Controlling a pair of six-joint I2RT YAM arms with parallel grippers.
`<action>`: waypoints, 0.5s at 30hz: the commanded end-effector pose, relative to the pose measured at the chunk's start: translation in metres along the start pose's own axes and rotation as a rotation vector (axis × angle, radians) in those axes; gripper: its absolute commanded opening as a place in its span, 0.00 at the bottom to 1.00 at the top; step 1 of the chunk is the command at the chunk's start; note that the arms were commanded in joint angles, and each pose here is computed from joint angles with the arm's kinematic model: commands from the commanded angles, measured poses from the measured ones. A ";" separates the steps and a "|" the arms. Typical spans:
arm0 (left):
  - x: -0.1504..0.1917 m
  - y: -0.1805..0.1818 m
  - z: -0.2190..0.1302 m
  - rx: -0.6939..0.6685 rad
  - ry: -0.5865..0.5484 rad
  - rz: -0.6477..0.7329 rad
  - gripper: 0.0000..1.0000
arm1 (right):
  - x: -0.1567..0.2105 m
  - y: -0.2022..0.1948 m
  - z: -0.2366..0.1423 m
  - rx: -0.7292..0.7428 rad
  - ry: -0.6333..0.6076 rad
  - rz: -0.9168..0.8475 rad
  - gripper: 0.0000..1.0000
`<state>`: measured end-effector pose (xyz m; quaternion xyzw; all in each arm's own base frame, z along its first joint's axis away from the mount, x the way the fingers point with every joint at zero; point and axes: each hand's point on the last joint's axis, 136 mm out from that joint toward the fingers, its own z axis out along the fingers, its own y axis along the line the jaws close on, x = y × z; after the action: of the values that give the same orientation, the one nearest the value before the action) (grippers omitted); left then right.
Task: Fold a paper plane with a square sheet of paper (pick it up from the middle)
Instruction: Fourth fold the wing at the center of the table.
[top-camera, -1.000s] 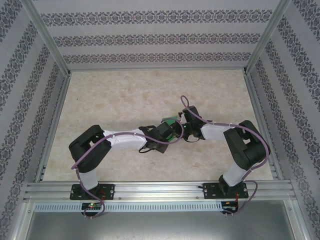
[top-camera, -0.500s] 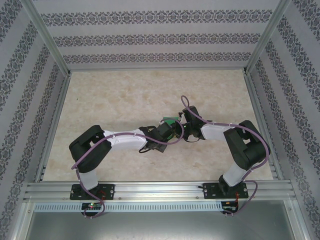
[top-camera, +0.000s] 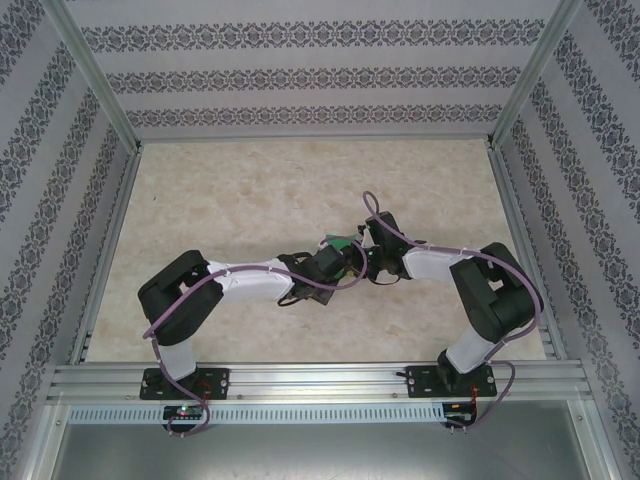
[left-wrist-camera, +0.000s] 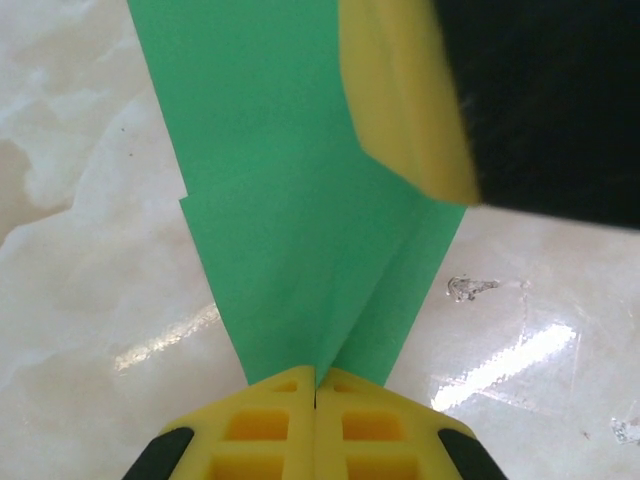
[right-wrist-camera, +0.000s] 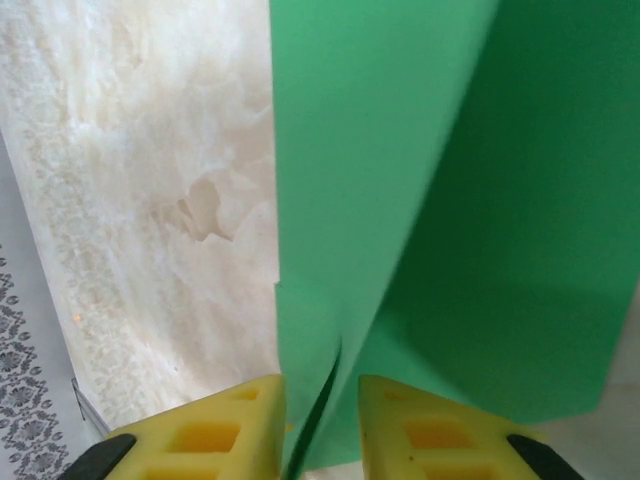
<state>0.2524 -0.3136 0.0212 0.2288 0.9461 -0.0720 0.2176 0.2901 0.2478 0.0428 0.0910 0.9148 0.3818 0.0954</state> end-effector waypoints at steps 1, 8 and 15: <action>-0.007 -0.007 -0.004 0.099 -0.030 -0.052 0.01 | -0.011 0.026 -0.014 -0.051 -0.044 -0.066 0.30; -0.017 -0.009 -0.009 0.290 -0.047 -0.148 0.01 | -0.021 0.021 -0.038 -0.025 -0.103 -0.079 0.40; -0.022 -0.011 -0.012 0.485 -0.037 -0.235 0.01 | -0.018 0.029 -0.042 -0.090 -0.101 -0.106 0.31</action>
<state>0.2567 -0.3148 0.0216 0.1750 0.9394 -0.2436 0.1659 0.3009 0.2293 0.0862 0.0807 0.9028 0.3935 0.1533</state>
